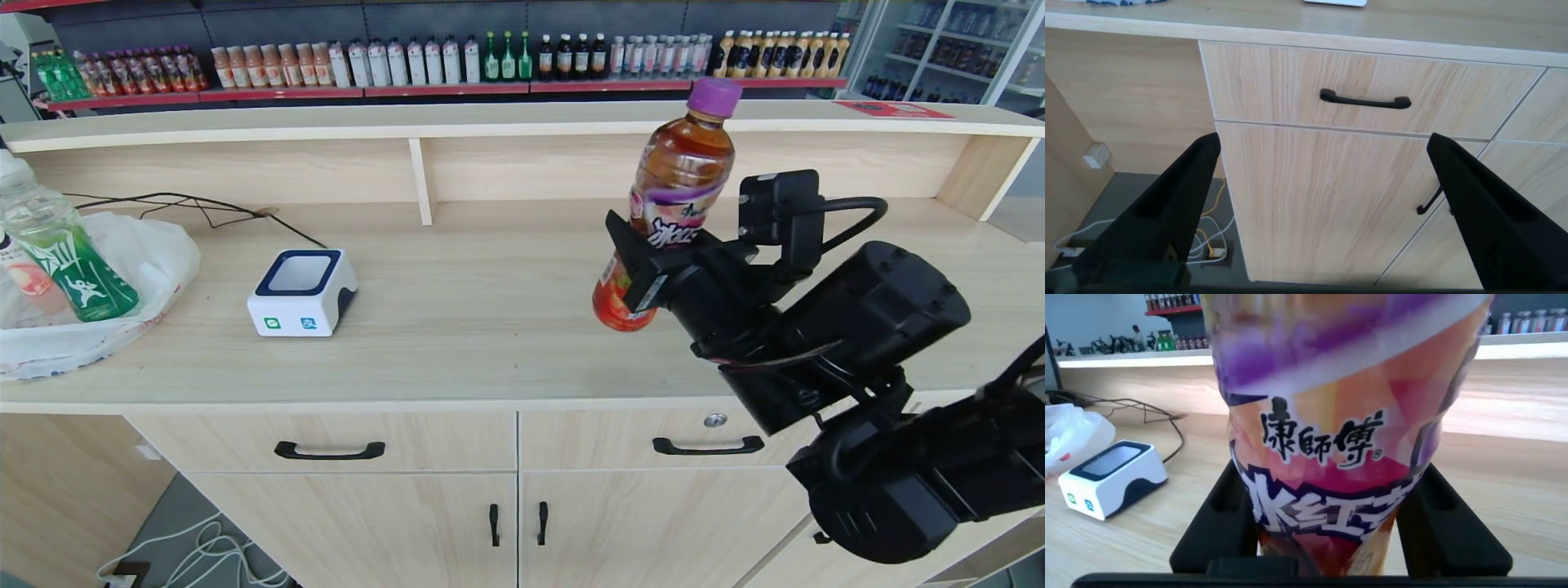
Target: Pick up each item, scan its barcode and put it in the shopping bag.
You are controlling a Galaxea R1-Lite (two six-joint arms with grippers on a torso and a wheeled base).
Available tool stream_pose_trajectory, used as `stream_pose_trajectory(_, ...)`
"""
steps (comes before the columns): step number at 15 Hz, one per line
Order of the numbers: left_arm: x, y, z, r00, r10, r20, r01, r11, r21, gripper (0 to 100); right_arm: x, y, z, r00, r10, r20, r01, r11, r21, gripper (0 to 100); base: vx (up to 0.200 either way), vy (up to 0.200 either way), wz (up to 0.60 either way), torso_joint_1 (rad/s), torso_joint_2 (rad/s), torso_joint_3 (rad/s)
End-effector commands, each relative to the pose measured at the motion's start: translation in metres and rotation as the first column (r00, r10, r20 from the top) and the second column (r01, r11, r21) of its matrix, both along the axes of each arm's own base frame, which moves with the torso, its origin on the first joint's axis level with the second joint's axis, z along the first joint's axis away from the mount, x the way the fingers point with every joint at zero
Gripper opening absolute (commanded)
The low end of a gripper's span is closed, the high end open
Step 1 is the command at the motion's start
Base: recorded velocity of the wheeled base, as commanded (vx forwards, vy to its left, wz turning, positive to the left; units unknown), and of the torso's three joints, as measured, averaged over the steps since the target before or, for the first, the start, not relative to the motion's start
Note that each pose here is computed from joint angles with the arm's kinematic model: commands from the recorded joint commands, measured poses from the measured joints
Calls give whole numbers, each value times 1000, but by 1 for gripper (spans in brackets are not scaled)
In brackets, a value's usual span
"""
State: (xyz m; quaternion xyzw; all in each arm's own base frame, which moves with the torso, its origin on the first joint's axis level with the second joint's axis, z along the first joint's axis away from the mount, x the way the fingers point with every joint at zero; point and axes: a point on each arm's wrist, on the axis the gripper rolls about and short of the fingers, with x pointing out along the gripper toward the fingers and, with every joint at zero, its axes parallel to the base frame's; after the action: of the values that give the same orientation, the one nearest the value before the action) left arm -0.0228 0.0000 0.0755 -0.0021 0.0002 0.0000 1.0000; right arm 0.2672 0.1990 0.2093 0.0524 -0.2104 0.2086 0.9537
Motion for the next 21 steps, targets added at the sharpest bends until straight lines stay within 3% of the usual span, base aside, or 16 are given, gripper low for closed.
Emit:
stream_pose_trajectory(1, 0, 0, 0, 1000, 0, 0, 0, 1000, 0, 100, -25, -10, 15, 999, 33, 30, -33, 999, 18, 0, 0, 0, 0, 0, 0, 0)
stream_pose_trajectory(4, 0, 0, 0, 1000, 0, 0, 0, 1000, 0, 100, -43, -21, 21, 993, 105, 62, -106, 994, 4, 0, 0, 0, 0, 0, 0, 0)
stream_pose_trajectory(9, 0, 0, 0, 1000, 0, 0, 0, 1000, 0, 100, -72, -41, 9, 975, 222, 20, -222, 975, -24, 0, 0, 0, 0, 0, 0, 0)
stream_pose_trajectory(13, 0, 0, 0, 1000, 0, 0, 0, 1000, 1, 100, -84, -48, 19, 922, 386, 29, -387, 921, 44, 0, 0, 0, 0, 0, 0, 0)
stream_pose_trajectory(16, 0, 0, 0, 1000, 0, 0, 0, 1000, 0, 100, -88, -48, 23, 877, 479, 39, -481, 876, 44, 0, 0, 0, 0, 0, 0, 0)
stream_pose_trajectory(21, 0, 0, 0, 1000, 0, 0, 0, 1000, 0, 100, -92, -54, 38, 786, 617, 33, -612, 769, 185, 0, 0, 0, 0, 0, 0, 0)
